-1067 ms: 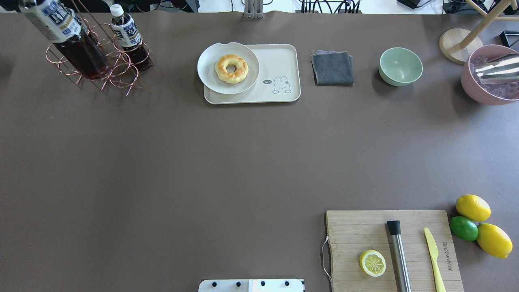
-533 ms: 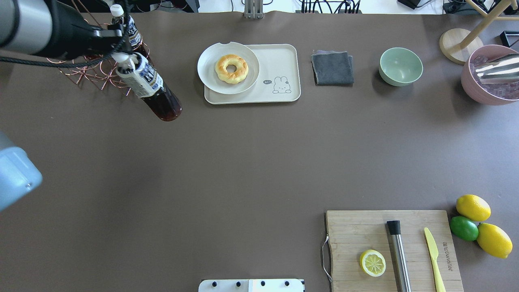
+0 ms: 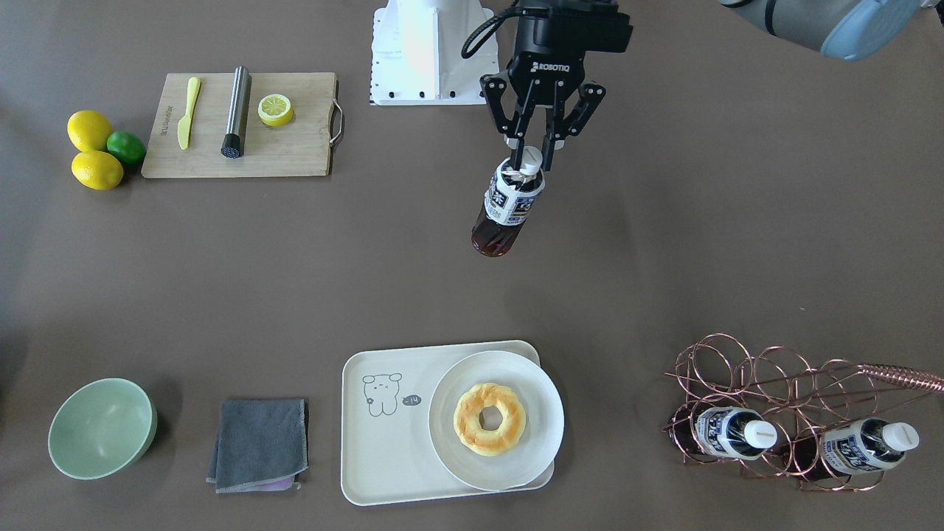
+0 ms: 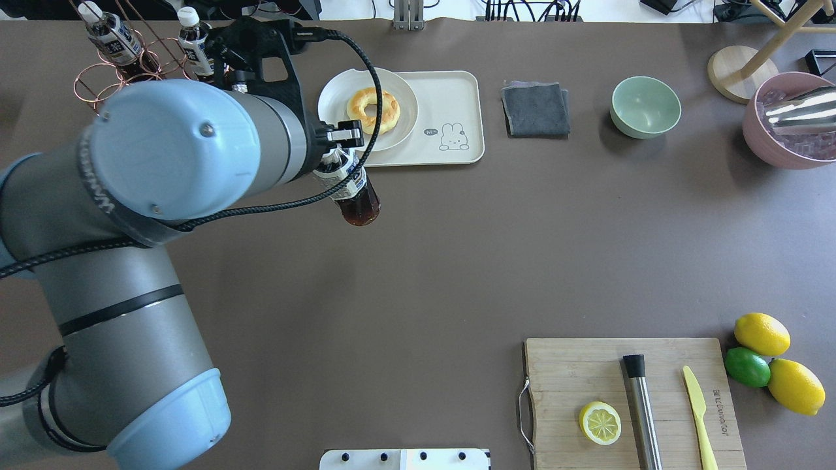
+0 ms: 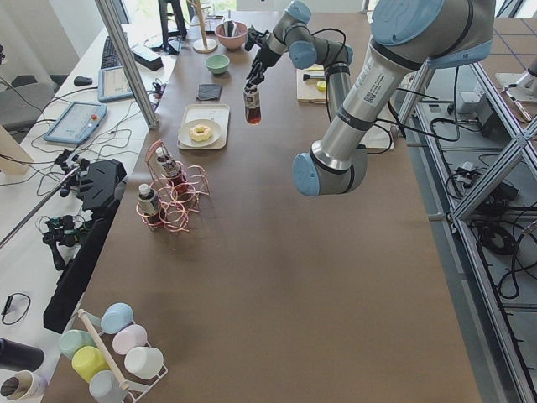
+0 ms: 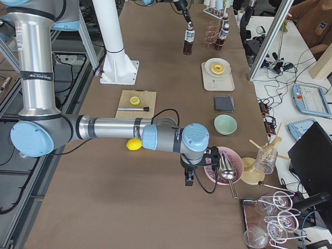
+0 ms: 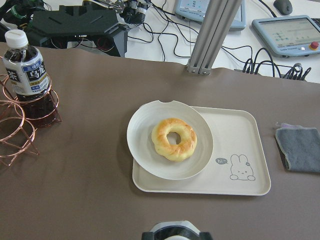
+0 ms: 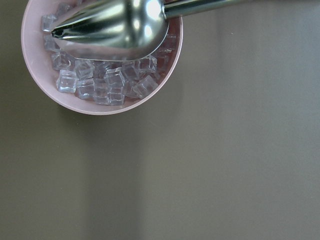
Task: Place tea on tray
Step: 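Carry the bottle toward the table center and set it down upright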
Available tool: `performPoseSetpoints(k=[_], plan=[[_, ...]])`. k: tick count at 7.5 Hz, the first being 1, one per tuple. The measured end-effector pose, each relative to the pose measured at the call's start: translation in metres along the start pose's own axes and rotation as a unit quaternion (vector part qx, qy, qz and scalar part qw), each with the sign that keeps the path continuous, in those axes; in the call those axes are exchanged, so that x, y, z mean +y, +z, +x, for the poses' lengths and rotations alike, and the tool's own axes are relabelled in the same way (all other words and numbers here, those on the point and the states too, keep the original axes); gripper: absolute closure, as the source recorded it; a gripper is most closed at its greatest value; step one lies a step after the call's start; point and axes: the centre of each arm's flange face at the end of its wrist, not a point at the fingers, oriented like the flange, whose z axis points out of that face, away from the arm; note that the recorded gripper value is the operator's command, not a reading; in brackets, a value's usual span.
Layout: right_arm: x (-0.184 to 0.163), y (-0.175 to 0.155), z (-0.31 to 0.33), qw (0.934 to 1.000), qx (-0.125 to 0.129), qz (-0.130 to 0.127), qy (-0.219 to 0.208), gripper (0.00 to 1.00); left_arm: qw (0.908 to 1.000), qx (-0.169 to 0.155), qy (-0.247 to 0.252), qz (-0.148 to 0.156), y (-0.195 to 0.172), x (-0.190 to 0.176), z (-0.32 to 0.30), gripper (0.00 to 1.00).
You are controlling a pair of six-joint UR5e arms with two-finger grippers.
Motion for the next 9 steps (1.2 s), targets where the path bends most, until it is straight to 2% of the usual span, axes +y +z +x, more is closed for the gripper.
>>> performPoseSetpoints(k=[2,4,9], plan=[[-0.003,-0.003,-0.003,1.0000,0.000,0.003,-0.003,0.00,0.9995,-0.021,0.021,0.014,0.020,0.028,0.040,1.00],[-0.003,-0.004,-0.004,1.0000,0.000,0.004,-0.004,0.00,0.9985,-0.028,0.044,0.018,0.035,0.059,0.085,1.00],[-0.003,-0.008,-0.006,0.9999,0.001,0.008,-0.007,0.00,0.9970,-0.035,0.067,0.013,0.047,0.096,0.102,1.00]])
